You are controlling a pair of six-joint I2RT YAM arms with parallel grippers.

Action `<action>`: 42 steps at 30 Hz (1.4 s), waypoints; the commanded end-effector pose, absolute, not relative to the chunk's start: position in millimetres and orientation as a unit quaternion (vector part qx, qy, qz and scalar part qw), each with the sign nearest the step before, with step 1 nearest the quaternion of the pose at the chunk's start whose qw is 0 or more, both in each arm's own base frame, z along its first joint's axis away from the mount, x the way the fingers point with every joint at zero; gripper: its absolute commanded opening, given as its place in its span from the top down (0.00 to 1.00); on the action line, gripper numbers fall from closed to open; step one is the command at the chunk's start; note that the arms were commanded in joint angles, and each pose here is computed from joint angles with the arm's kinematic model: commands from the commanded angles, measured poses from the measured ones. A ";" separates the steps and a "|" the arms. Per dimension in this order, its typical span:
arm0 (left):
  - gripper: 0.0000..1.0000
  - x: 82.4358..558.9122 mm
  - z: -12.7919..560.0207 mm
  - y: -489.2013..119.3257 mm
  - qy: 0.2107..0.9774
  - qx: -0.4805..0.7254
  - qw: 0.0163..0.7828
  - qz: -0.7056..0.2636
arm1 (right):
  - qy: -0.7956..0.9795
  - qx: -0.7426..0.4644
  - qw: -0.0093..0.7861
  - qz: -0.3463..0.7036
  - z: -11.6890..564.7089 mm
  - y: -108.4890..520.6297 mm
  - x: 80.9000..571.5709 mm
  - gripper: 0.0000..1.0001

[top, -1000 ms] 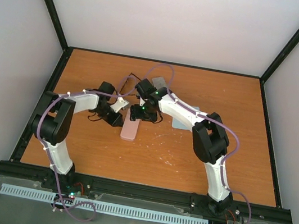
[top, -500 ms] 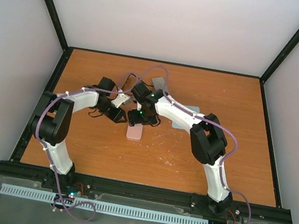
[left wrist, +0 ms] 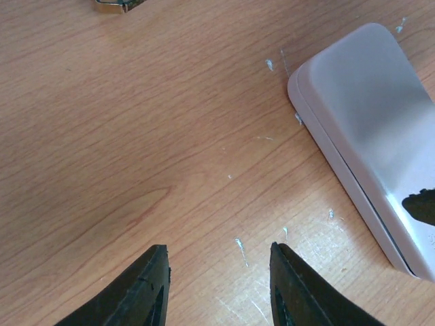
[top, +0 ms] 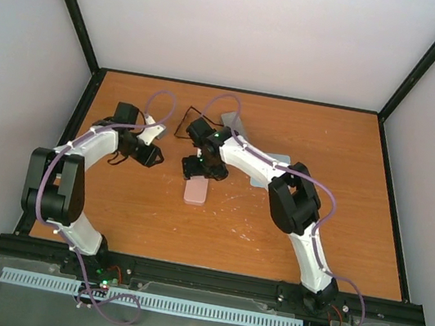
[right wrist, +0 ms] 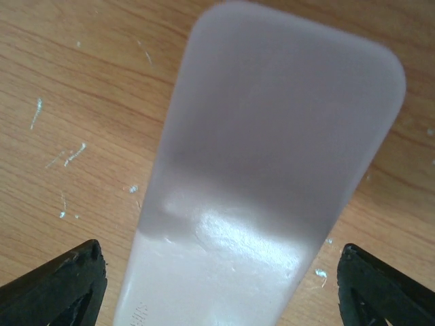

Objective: Organize the sunglasses
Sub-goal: Adjust the sunglasses case at the center of the board, then pick up the sunglasses case at the center of the board.

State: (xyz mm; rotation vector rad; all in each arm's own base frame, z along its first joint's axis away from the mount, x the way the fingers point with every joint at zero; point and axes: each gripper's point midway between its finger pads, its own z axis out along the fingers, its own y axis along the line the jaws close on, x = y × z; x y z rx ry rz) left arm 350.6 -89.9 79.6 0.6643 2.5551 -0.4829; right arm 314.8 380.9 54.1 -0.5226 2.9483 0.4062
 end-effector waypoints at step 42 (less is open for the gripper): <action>0.57 347.8 75.4 -105.4 0.909 0.258 0.240 -0.222 | 0.979 -0.167 0.068 0.097 59.6 387.9 321.3 0.22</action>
